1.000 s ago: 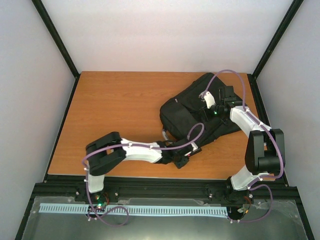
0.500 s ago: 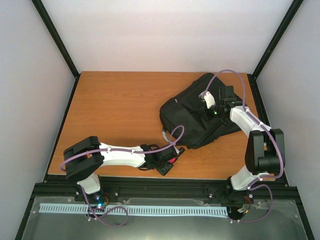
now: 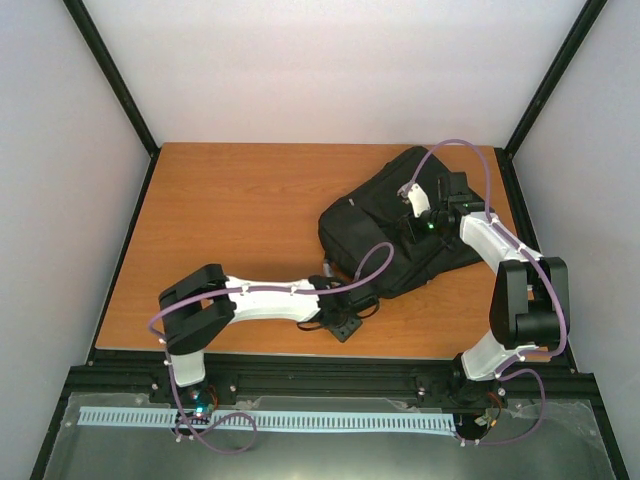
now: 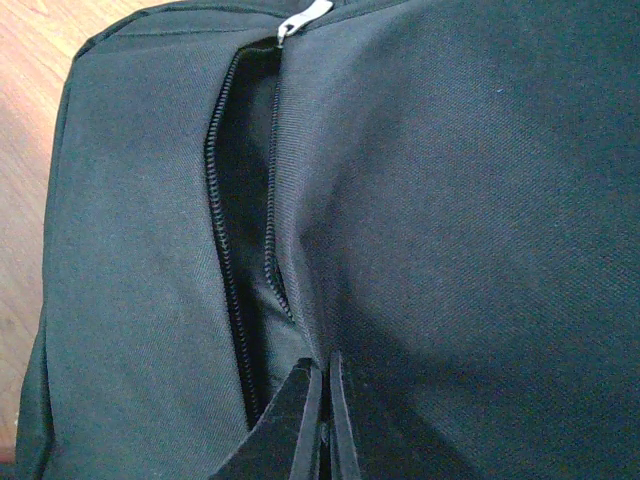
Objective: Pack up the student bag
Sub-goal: Pick up the stationery from the center of the board.
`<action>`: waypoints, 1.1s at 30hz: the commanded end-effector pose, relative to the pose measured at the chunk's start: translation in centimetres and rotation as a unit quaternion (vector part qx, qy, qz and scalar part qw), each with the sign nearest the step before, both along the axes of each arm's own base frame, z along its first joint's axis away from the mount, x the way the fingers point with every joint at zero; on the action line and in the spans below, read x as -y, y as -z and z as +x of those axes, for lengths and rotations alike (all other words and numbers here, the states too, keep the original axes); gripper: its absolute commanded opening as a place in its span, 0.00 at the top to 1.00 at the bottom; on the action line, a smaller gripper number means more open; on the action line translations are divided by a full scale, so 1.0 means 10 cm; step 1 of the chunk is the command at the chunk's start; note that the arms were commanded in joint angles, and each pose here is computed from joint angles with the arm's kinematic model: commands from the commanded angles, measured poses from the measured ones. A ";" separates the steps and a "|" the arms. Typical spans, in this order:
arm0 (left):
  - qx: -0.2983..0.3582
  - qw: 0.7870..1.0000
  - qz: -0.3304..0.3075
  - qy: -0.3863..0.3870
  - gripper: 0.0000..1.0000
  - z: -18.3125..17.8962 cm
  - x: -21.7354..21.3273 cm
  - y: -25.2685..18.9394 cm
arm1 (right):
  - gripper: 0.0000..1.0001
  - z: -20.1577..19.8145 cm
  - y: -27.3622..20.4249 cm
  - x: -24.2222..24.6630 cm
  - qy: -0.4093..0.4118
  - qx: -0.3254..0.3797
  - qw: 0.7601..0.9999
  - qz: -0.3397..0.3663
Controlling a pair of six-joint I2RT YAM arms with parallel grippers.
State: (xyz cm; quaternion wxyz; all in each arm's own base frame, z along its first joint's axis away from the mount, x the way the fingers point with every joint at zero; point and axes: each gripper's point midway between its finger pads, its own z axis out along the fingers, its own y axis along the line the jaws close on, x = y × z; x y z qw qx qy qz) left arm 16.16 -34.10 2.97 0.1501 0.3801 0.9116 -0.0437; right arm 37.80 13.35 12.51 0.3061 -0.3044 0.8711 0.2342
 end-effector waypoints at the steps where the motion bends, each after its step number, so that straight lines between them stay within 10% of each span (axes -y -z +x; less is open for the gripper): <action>1: 0.007 1.000 0.018 0.011 0.45 0.09 0.10 0.01 | 0.97 -0.12 -0.23 -0.11 -0.017 0.000 0.999 0.037; 17: -0.002 1.000 -0.019 0.008 0.76 0.14 0.23 -0.05 | 0.97 -0.15 -0.47 -0.11 -0.021 0.035 0.998 0.040; 26: -0.049 0.977 -0.181 0.102 0.77 -0.25 0.52 -0.87 | 0.97 -0.17 -0.49 -0.11 -0.022 0.037 0.998 0.040; 33: 0.019 0.972 -0.229 0.057 0.77 0.24 0.65 -1.33 | 0.97 -0.17 -0.49 -0.12 -0.025 0.037 0.998 0.041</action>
